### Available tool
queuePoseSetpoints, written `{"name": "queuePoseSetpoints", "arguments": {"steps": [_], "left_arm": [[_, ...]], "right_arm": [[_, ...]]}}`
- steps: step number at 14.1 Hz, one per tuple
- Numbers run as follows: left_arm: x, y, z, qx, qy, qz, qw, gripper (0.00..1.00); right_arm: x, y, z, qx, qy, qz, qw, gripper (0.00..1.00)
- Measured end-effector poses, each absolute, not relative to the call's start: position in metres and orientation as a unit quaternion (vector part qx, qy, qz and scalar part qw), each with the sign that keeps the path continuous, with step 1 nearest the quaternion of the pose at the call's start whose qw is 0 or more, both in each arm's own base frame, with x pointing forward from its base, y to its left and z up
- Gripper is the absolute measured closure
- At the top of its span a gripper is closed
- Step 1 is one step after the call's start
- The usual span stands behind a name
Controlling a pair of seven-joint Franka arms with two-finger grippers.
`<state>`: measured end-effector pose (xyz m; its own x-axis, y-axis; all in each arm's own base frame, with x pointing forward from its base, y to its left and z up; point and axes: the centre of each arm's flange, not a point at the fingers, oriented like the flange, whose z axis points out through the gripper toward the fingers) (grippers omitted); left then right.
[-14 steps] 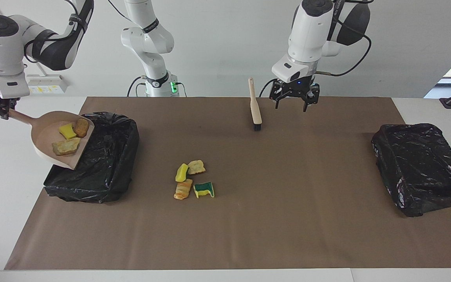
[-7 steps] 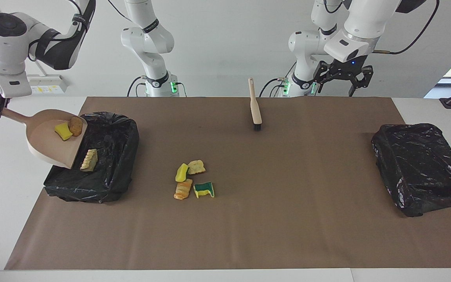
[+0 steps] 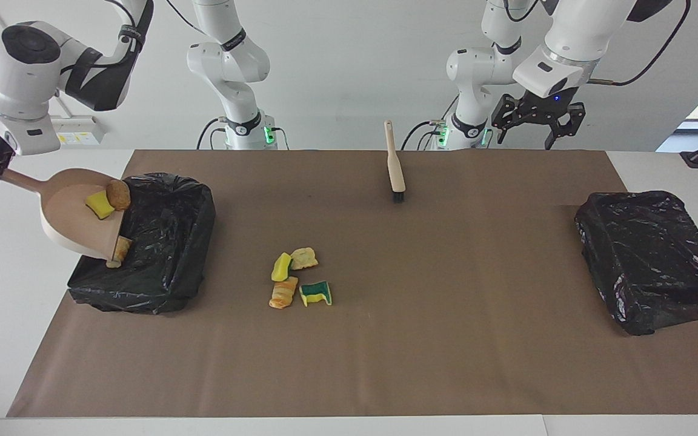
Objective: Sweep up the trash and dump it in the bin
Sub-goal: 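Tip the dustpan into the bag with the right gripper while the left gripper withdraws, then bring the empty dustpan back and set it down with the right gripper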
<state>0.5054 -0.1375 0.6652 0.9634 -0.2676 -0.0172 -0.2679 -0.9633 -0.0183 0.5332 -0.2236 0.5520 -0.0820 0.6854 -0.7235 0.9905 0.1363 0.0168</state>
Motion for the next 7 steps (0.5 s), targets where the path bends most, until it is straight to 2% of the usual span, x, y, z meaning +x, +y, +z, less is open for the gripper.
{"name": "queuePoseSetpoints", "arguments": {"steps": [4,7], "left_arm": [[0.505,-0.138,0.666,-0.991,0.135,0.006,0.010,0.00],[0.506,-0.137,0.665,-0.991,0.135,0.007,0.010,0.00]], "right_arm": [[0.532,-0.226,0.562,0.609,0.685,-0.255,0.308,0.68],[0.521,-0.231,0.596,0.671,0.639,-0.238,0.291,0.68]]}}
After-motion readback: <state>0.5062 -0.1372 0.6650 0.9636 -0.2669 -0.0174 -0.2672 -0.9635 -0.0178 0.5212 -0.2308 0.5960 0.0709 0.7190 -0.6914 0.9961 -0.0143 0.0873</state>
